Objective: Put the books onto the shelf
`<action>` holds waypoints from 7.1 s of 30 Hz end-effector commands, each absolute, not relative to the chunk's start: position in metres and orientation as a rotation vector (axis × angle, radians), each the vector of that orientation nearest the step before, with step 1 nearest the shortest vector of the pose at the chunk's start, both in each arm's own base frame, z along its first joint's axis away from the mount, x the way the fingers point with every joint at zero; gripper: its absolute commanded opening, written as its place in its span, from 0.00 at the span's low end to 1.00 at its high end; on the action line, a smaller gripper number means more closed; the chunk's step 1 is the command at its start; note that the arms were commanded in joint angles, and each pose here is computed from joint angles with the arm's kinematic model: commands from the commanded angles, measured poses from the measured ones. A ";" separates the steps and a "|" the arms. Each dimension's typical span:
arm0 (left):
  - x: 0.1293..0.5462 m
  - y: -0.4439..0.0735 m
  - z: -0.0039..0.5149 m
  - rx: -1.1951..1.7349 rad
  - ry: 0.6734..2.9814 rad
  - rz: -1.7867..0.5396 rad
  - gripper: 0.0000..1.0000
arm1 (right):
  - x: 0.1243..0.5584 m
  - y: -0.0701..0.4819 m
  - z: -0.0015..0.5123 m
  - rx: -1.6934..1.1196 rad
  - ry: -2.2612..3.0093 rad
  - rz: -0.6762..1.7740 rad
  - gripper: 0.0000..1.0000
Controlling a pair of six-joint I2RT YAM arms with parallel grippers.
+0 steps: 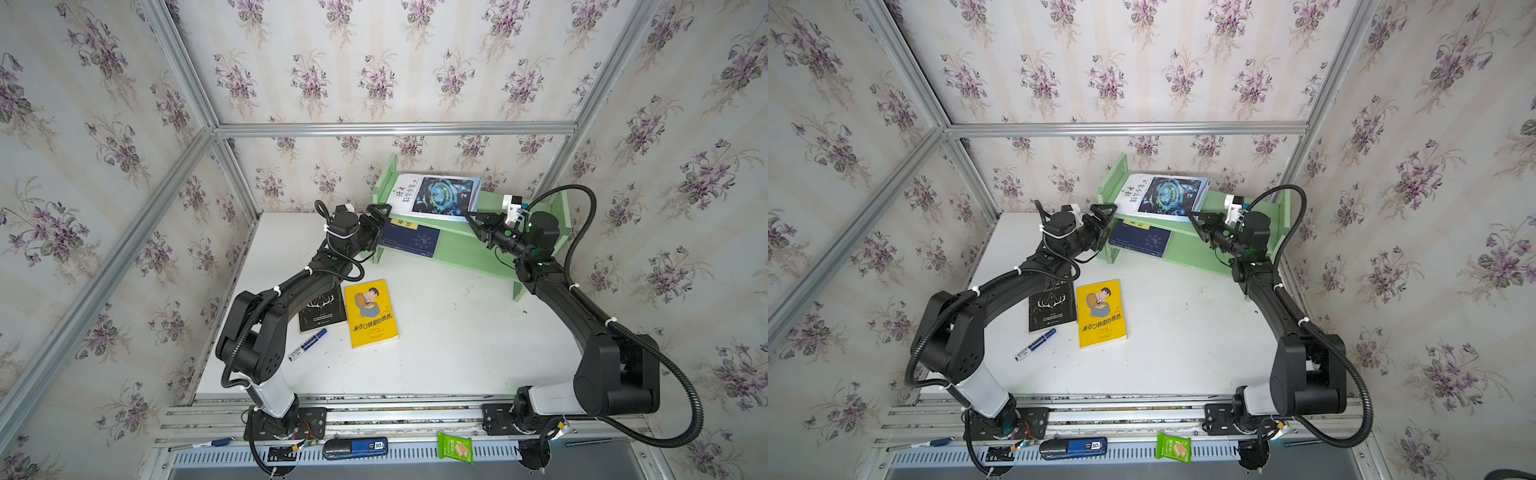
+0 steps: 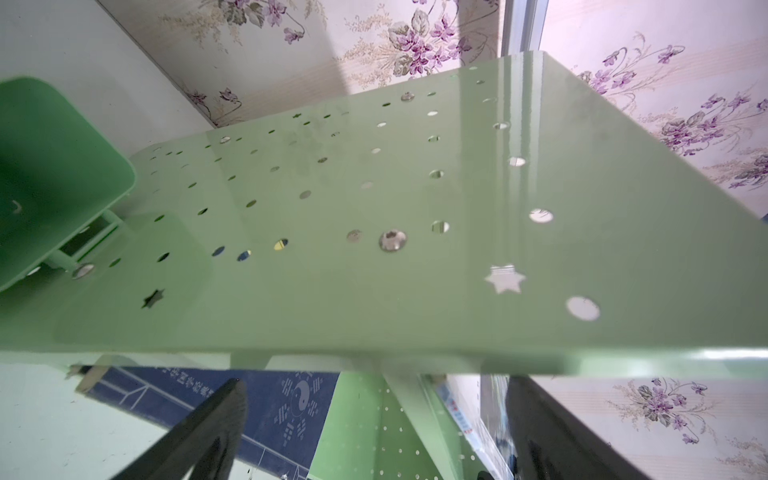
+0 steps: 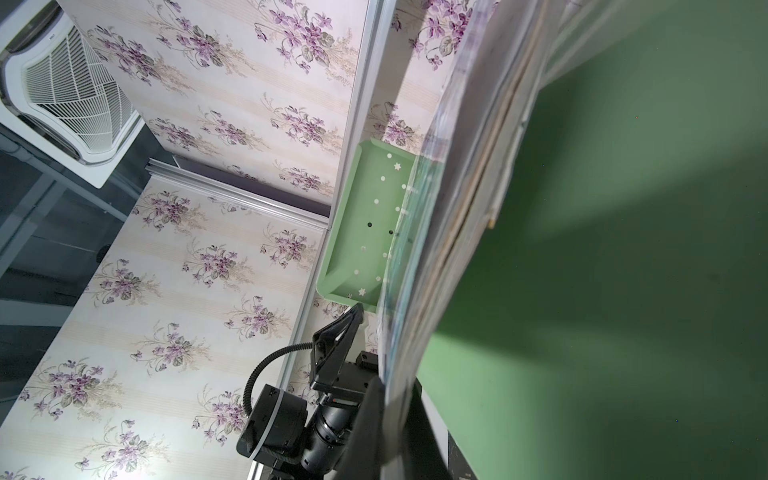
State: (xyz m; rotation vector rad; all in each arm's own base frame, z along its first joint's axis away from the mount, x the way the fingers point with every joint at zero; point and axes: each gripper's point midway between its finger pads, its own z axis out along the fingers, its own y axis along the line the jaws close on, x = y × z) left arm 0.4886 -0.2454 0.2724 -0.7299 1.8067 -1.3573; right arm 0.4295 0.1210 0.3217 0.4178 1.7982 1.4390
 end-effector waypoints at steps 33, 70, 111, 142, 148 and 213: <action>0.505 -0.253 0.261 -0.835 1.780 -1.326 0.80 | 0.426 0.092 0.279 0.513 2.074 1.020 0.51; 0.496 -0.256 0.281 -0.786 1.740 -1.402 0.92 | 0.422 0.069 0.287 0.434 2.091 0.771 0.40; 0.260 -0.134 0.111 -0.460 2.337 -0.811 0.99 | 0.285 0.259 0.193 -0.148 2.072 0.732 0.63; 0.275 -0.188 0.043 -0.454 2.450 -1.139 0.97 | 0.293 0.350 -0.013 -0.147 2.490 0.712 0.39; 0.301 -0.217 0.102 -0.359 2.194 -1.433 0.91 | 0.284 0.351 -0.028 -0.127 2.537 0.725 0.33; 0.228 -0.193 0.434 0.250 1.586 -1.310 0.10 | 0.253 0.249 0.397 -0.314 1.535 1.312 0.97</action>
